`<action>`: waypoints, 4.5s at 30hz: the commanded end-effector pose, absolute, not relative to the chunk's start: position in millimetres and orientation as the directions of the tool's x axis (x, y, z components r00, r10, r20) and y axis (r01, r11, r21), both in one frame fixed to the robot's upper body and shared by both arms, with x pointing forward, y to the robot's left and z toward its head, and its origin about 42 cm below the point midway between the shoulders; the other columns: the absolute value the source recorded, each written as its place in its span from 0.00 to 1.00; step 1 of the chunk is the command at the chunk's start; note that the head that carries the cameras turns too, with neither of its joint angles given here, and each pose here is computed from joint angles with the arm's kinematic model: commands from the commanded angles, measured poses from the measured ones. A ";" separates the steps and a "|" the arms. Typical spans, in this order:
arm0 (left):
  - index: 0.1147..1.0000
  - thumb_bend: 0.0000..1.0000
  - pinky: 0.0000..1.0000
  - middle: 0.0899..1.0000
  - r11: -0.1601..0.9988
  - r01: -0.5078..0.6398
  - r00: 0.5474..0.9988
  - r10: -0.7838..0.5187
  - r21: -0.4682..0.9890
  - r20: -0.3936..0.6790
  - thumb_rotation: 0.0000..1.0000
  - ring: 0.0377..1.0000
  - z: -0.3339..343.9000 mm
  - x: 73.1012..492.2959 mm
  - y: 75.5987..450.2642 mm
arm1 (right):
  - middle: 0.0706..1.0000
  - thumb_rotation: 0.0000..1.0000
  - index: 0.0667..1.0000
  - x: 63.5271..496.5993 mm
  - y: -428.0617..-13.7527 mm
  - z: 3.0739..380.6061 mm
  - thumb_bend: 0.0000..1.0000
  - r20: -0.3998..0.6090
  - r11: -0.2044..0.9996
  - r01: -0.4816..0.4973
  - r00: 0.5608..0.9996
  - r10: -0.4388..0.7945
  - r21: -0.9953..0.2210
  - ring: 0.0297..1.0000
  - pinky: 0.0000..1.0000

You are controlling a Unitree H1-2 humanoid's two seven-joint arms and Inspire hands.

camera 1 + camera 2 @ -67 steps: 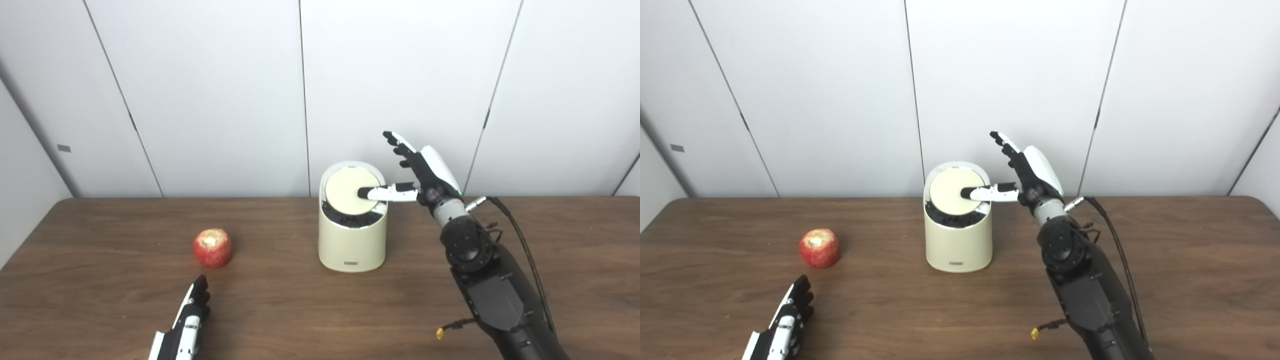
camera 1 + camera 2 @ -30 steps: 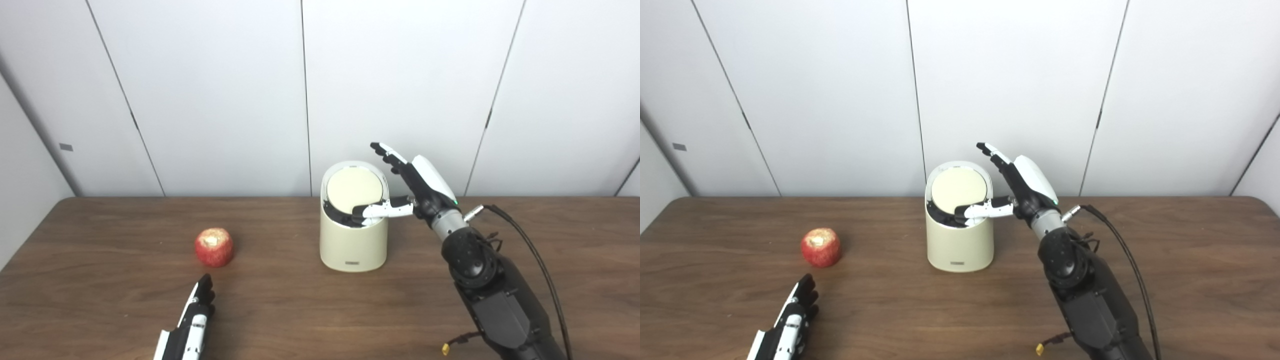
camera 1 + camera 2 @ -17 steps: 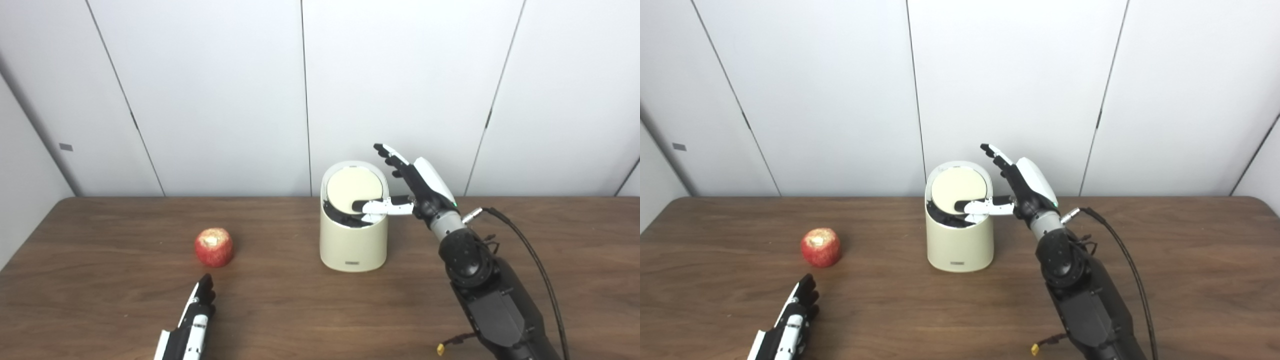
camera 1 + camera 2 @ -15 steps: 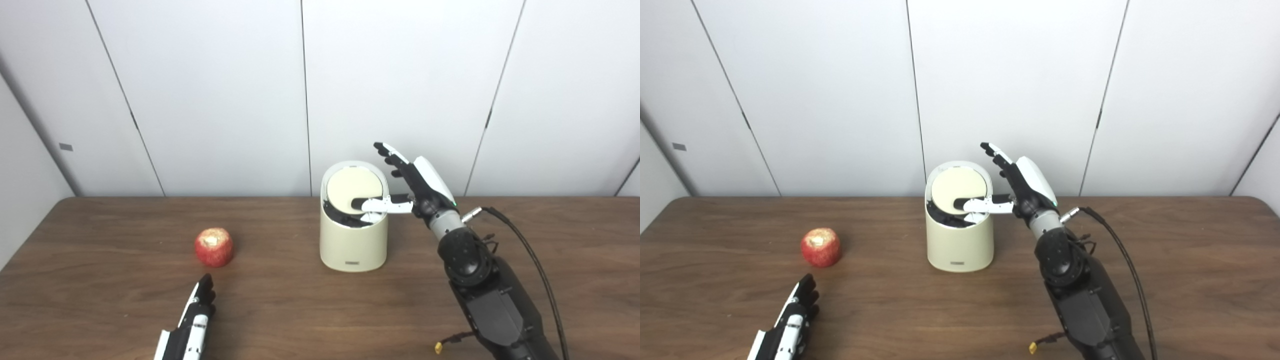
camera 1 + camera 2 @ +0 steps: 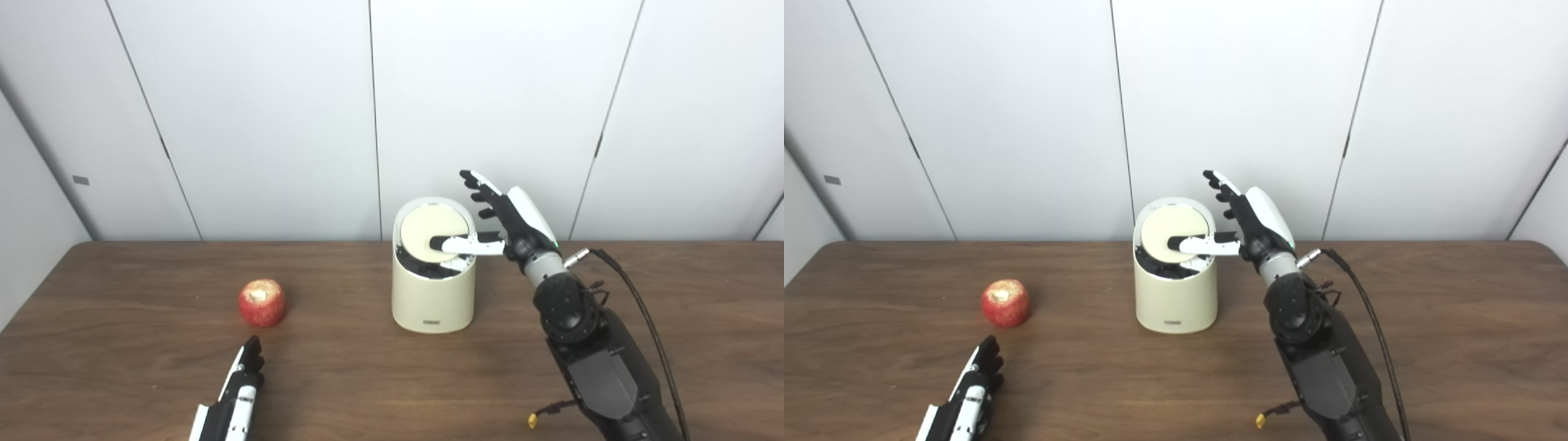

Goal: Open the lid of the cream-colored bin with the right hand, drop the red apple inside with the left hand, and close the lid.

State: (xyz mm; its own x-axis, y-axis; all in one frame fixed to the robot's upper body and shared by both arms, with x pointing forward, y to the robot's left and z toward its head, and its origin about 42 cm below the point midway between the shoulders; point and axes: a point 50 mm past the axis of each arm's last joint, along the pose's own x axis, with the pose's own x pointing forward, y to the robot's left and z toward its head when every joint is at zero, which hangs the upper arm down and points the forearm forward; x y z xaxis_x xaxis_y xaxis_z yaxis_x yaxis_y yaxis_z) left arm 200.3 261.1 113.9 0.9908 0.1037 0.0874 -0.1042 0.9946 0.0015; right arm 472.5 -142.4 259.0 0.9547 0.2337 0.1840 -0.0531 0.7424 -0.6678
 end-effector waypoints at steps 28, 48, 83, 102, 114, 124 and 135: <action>1.00 0.26 1.00 1.00 0.993 -0.119 0.990 0.118 0.008 0.079 0.83 1.00 111.6 176.9 260.3 | 0.93 0.19 0.91 478.0 -141.3 283.1 0.92 0.433 0.521 0.228 0.846 0.312 -0.822 0.95 0.96; 1.00 0.23 1.00 1.00 0.990 -0.124 0.991 0.119 0.070 0.067 0.83 1.00 110.3 180.1 263.7 | 0.88 0.44 0.86 474.9 -141.7 290.9 0.71 0.456 0.749 0.188 0.874 0.168 -0.635 0.88 0.85; 1.00 0.25 1.00 1.00 0.991 -0.126 0.989 0.123 0.037 0.077 0.77 1.00 119.3 178.0 275.1 | 0.96 0.89 0.92 324.5 -242.2 222.0 0.61 0.208 0.989 -0.119 0.969 0.135 -0.086 0.98 1.00; 1.00 0.26 1.00 1.00 0.990 -0.139 0.987 0.137 0.015 0.089 0.82 1.00 130.3 172.3 278.0 | 1.00 0.94 0.98 270.4 -244.7 181.9 0.64 0.210 0.985 -0.124 0.967 0.147 -0.119 1.00 1.00; 1.00 0.24 1.00 1.00 0.991 -0.136 0.986 0.134 0.017 0.097 0.81 1.00 132.6 172.2 283.5 | 1.00 0.96 0.99 259.0 -247.5 166.1 0.64 0.225 0.995 -0.092 0.969 0.101 -0.048 1.00 1.00; 1.00 0.26 1.00 1.00 0.992 -0.125 0.987 0.124 0.009 0.102 0.78 1.00 135.7 172.5 285.4 | 1.00 0.96 0.99 252.6 -253.3 155.3 0.65 0.217 0.999 -0.051 0.975 0.053 -0.016 1.00 1.00; 1.00 0.37 1.00 1.00 0.988 -0.144 0.987 0.139 0.055 0.084 0.75 1.00 140.0 170.8 278.4 | 1.00 0.96 1.00 251.2 -264.5 148.9 0.66 0.195 0.999 -0.040 0.980 0.036 0.016 1.00 1.00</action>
